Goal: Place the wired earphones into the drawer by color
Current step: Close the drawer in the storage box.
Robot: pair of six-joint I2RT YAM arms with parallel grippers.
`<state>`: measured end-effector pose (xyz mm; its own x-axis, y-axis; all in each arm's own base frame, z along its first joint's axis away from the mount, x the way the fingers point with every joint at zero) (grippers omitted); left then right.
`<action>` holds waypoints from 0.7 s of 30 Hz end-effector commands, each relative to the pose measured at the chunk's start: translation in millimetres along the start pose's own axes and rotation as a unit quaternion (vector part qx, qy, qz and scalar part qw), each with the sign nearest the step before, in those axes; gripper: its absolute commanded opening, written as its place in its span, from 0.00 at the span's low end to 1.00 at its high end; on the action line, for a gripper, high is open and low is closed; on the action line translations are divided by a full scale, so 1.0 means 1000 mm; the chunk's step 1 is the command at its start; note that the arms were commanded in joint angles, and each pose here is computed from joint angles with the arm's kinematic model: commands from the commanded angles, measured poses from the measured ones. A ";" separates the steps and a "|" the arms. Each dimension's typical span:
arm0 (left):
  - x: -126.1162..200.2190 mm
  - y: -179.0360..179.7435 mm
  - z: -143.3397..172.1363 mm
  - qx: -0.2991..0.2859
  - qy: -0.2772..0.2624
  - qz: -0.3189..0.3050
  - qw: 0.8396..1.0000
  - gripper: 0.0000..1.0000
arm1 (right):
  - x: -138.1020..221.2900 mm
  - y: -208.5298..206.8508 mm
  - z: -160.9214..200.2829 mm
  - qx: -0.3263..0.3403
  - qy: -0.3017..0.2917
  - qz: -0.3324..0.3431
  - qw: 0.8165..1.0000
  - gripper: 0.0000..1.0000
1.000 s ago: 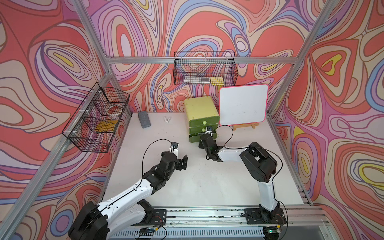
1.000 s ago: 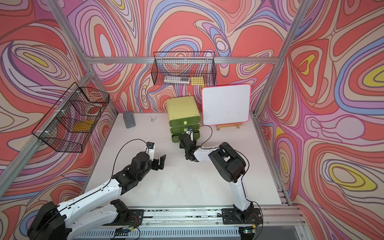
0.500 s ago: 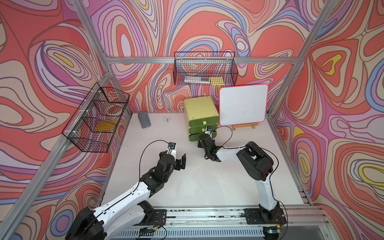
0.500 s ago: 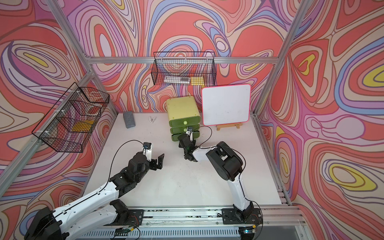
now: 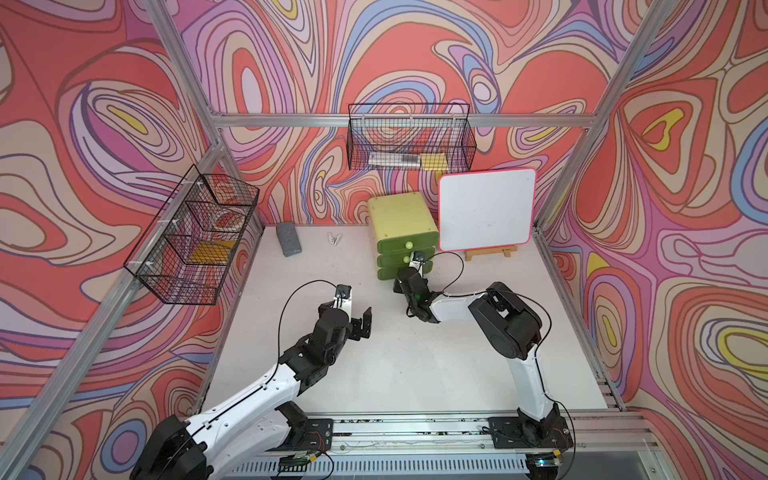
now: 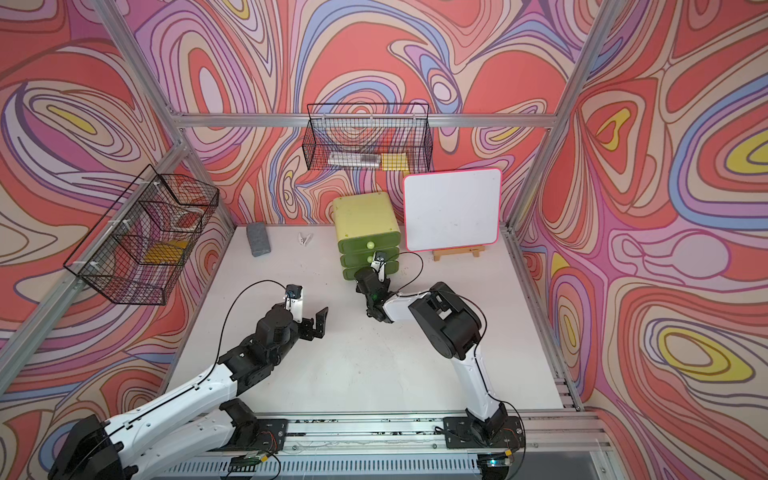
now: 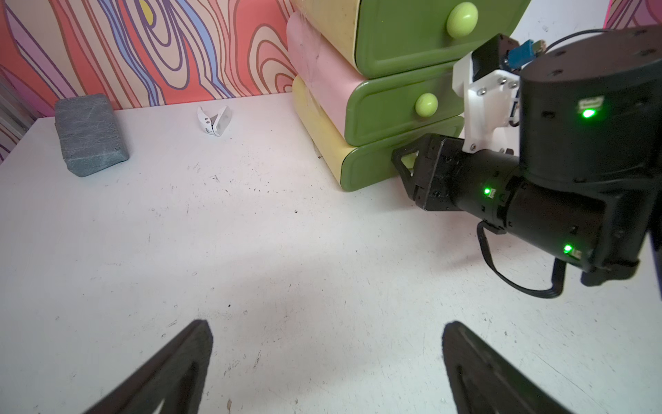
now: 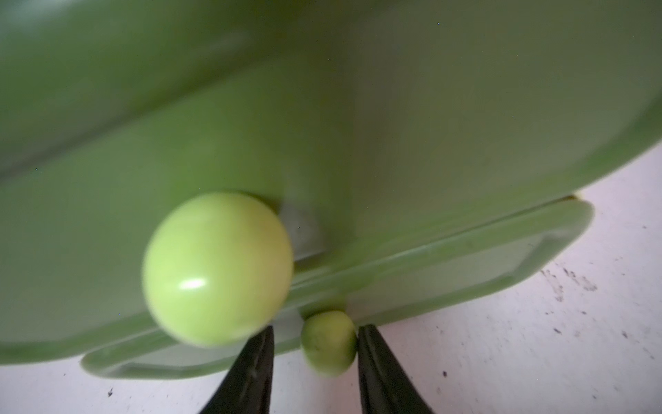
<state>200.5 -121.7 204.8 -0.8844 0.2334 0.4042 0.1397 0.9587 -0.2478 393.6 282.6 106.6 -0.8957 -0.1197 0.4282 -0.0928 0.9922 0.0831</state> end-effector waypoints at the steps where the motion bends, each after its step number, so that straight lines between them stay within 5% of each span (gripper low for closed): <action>1: 0.002 0.003 -0.001 0.000 -0.015 -0.007 1.000 0.99 | -0.006 0.001 -0.006 -0.016 -0.023 0.008 1.000 0.41; 21: 0.003 0.004 -0.001 0.000 -0.019 -0.008 1.000 0.99 | -0.011 -0.002 -0.002 -0.036 -0.033 0.025 0.998 0.45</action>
<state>199.1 -120.0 204.6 -0.8897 0.2284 0.3953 0.1354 0.9589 -0.2494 398.7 284.5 103.8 -0.9081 -0.0971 0.4073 -0.0576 0.9925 0.1082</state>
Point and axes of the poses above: each gripper's point midway between its finger pads, its own x axis back along the fingers, its own y axis along the line the jaws close on, z = x × y, the point moved 10 cm from there along x, back along the fingers, and after that the axes turned 13 degrees about x, right-handed, at the moved point
